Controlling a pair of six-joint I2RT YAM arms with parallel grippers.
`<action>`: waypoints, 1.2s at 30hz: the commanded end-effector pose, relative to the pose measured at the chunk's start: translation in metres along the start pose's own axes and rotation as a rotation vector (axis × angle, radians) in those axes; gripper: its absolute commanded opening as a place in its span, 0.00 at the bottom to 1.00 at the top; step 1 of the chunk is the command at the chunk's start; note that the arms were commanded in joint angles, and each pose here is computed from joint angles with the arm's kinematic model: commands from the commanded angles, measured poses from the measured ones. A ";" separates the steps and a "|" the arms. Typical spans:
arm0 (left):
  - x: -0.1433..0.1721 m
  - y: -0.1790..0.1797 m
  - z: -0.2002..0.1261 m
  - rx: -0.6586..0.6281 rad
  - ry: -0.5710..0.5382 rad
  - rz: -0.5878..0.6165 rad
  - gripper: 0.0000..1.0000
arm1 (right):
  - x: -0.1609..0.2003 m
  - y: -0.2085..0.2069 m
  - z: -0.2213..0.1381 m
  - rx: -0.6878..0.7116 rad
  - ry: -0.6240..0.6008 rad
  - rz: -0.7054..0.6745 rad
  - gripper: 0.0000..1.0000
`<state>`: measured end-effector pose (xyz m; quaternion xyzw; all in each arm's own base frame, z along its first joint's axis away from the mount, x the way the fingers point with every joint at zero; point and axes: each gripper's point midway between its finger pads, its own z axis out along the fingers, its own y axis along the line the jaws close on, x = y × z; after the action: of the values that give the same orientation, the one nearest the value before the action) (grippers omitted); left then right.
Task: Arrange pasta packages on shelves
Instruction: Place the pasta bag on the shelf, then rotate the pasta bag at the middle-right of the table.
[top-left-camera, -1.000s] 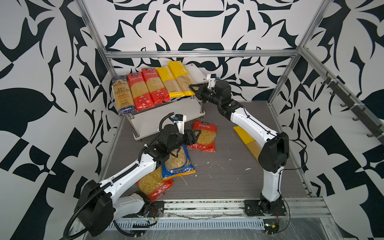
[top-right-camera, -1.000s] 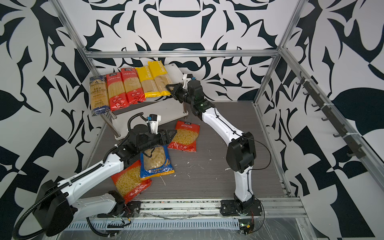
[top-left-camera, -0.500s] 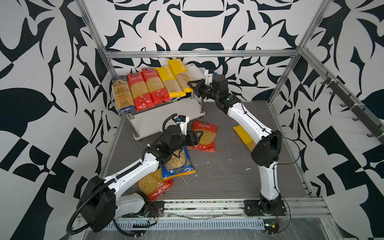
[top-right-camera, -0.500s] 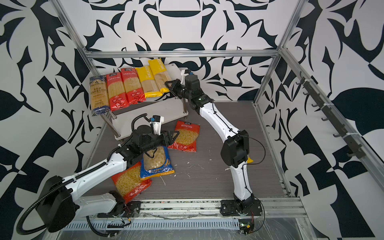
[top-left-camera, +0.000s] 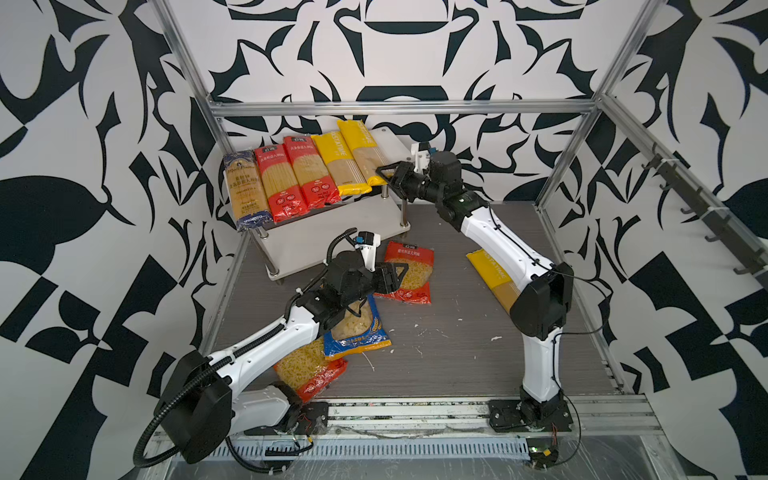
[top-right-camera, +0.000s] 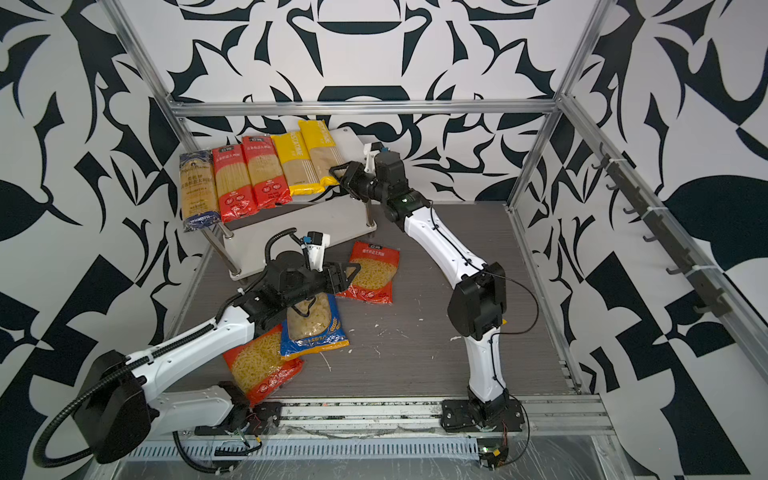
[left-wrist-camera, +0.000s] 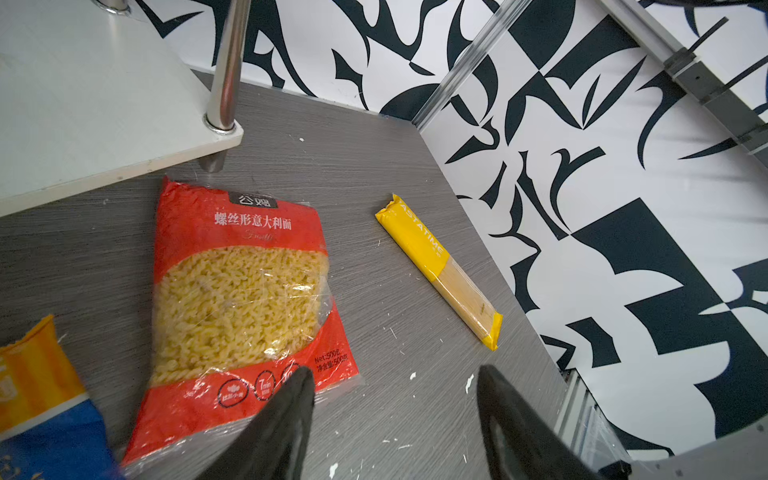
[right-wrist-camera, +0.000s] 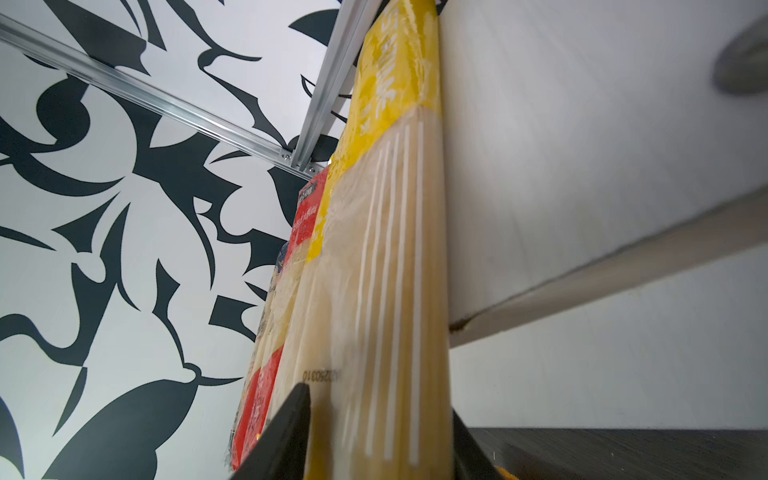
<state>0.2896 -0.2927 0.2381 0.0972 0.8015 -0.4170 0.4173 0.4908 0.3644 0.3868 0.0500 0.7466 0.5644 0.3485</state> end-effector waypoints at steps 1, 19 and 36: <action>-0.010 -0.012 0.004 0.028 -0.027 0.005 0.66 | -0.014 0.027 -0.018 -0.064 -0.023 -0.040 0.31; -0.009 -0.019 0.008 0.040 -0.023 0.012 0.66 | -0.006 0.034 -0.031 -0.066 -0.008 -0.111 0.46; 0.054 -0.026 0.095 0.048 0.117 0.091 0.72 | 0.000 -0.244 -0.274 0.721 -0.025 0.040 0.66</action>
<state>0.2897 -0.3735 0.1795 0.1592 0.8214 -0.4051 0.3685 0.4301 0.0974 0.2574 0.1825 0.8446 0.3778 0.3324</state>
